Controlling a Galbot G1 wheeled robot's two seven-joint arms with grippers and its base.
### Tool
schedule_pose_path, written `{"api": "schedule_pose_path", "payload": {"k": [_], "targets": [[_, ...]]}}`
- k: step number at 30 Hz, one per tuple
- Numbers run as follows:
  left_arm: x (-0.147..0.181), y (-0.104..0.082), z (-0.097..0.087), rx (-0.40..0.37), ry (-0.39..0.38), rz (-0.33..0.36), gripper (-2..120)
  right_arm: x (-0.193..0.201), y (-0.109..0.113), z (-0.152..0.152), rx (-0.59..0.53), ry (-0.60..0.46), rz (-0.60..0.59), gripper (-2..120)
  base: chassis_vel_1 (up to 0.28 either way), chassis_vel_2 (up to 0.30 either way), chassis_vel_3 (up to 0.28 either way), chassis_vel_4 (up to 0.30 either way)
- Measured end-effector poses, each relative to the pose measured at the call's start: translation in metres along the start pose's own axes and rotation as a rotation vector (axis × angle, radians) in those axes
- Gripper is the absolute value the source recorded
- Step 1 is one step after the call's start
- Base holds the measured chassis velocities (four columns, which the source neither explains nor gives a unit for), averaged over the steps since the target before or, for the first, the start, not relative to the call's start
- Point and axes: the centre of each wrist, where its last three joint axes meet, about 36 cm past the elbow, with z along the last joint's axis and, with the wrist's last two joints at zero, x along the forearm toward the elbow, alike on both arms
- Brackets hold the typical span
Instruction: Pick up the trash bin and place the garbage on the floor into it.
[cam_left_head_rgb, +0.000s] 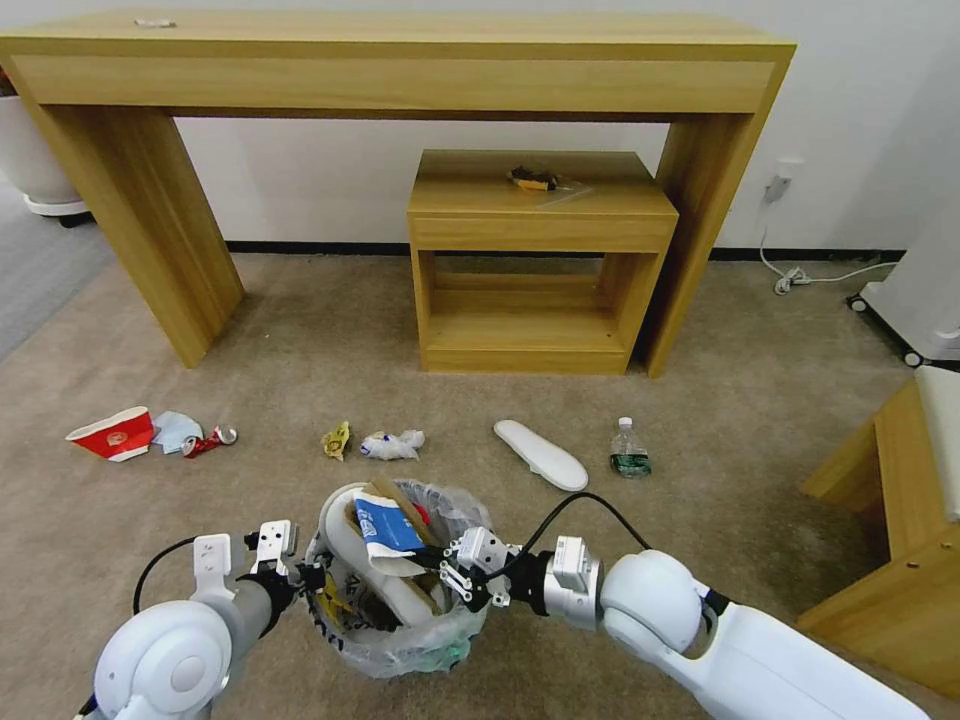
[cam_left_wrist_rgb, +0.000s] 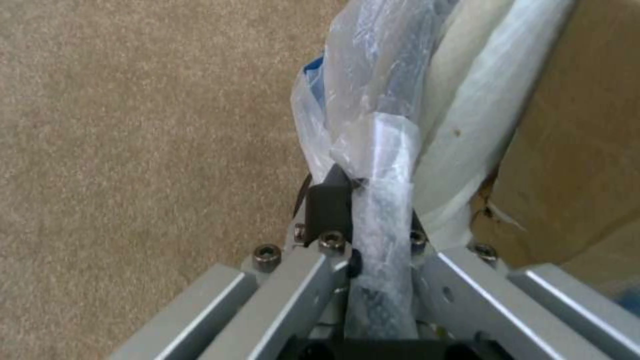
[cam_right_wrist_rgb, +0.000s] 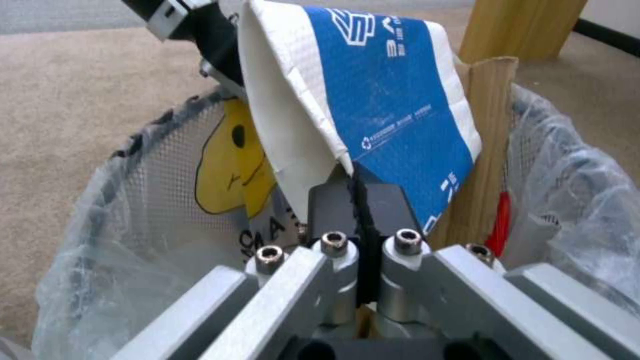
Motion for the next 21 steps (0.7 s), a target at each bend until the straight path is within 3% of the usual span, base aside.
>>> {"api": "schedule_pose_path", "payload": {"k": [5, 6, 8, 21], "targets": [[0.002, 0.003, -0.002, 0.004, -0.007, -0.007, 0, 0.005, 0.007, -0.007, -0.002, -0.015, 0.013, 3, 0.0, 0.0, 0.0, 0.0], [0.001, 0.004, -0.003, 0.005, -0.008, -0.011, 0, 0.01, 0.011, -0.013, 0.0, -0.03, 0.025, 11, 0.0, 0.0, 0.0, 0.0], [0.001, 0.005, -0.003, 0.006, -0.008, -0.013, 0, 0.012, 0.011, -0.015, 0.001, -0.033, 0.029, 14, 0.0, 0.0, 0.0, 0.0], [0.004, 0.009, -0.005, 0.016, -0.018, -0.02, 0, 0.029, 0.005, -0.028, 0.012, -0.075, 0.108, 65, 0.0, 0.0, 0.0, 0.0]]}}
